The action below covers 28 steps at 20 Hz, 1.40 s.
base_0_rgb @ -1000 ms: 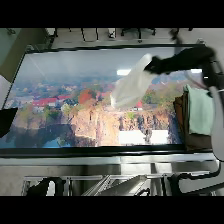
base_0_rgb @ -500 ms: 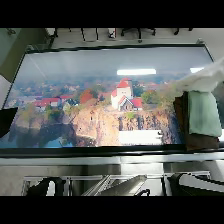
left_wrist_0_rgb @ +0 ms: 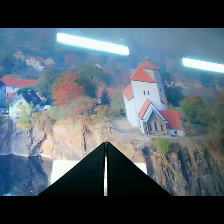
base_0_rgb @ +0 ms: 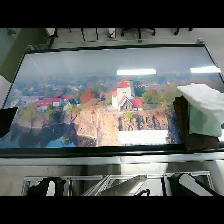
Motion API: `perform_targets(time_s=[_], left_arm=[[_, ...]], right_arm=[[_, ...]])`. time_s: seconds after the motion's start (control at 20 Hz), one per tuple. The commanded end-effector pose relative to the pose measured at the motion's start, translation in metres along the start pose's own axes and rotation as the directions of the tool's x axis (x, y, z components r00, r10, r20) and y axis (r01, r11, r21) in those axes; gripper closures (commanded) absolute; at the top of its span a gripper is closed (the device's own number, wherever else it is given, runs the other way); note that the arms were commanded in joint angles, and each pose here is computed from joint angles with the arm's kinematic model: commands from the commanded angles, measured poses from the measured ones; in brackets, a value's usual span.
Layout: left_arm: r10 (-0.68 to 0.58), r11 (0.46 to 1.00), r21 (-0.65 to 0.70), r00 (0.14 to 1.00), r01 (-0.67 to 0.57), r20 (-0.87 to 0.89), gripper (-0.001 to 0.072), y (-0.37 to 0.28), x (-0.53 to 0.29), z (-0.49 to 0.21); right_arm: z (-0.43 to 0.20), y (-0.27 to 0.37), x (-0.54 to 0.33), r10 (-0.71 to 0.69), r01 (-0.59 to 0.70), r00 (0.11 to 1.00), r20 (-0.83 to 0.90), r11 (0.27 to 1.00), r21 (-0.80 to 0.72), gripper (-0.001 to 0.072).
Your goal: Fold the shirts.
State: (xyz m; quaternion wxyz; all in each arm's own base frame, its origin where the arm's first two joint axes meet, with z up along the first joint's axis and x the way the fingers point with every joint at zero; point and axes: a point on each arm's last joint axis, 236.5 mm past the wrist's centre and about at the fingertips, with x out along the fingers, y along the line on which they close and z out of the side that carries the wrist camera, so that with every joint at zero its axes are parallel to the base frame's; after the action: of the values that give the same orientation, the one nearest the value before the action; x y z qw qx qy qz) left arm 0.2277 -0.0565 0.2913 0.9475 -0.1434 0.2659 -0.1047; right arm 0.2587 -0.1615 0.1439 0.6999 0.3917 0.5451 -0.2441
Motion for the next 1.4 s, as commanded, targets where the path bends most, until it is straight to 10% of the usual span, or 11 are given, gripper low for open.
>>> perform_targets(time_s=[0.0,0.35,0.45,0.5,1.05,1.35], left_arm=[[0.0,1.0,0.019,1.0,0.001,-0.03,0.0694,0.0,0.0,-0.007],[-0.001,1.0,0.017,0.999,0.001,-0.033,0.0694,0.0,0.001,-0.007],[-0.016,1.0,-0.001,0.999,0.016,-0.05,0.0694,0.002,0.01,-0.005],[-0.037,0.999,-0.022,0.996,0.035,-0.085,0.0694,0.002,0.019,-0.008],[-0.298,0.944,-0.035,0.808,0.327,-0.507,0.0694,-0.091,0.148,-0.169],[-0.295,0.935,-0.011,0.762,0.354,-0.576,0.0694,-0.115,0.165,-0.221]], right_arm=[[-0.032,-0.048,0.017,-0.166,0.172,0.981,-0.099,0.984,0.056,0.0005],[-0.018,-0.01,0.02,-0.011,0.012,0.999,-0.047,0.999,0.037,0.003],[-0.011,0.051,0.015,0.232,-0.233,0.973,-0.012,0.971,-0.055,0.0614],[-0.011,0.082,0.009,0.335,-0.333,0.942,-0.002,0.935,-0.121,0.0649],[-0.255,0.189,0.065,0.46,-0.455,0.858,-0.228,0.476,-0.753,0.0696],[-0.313,0.156,0.094,0.365,-0.507,0.855,-0.368,0.445,-0.738,0.0696]])
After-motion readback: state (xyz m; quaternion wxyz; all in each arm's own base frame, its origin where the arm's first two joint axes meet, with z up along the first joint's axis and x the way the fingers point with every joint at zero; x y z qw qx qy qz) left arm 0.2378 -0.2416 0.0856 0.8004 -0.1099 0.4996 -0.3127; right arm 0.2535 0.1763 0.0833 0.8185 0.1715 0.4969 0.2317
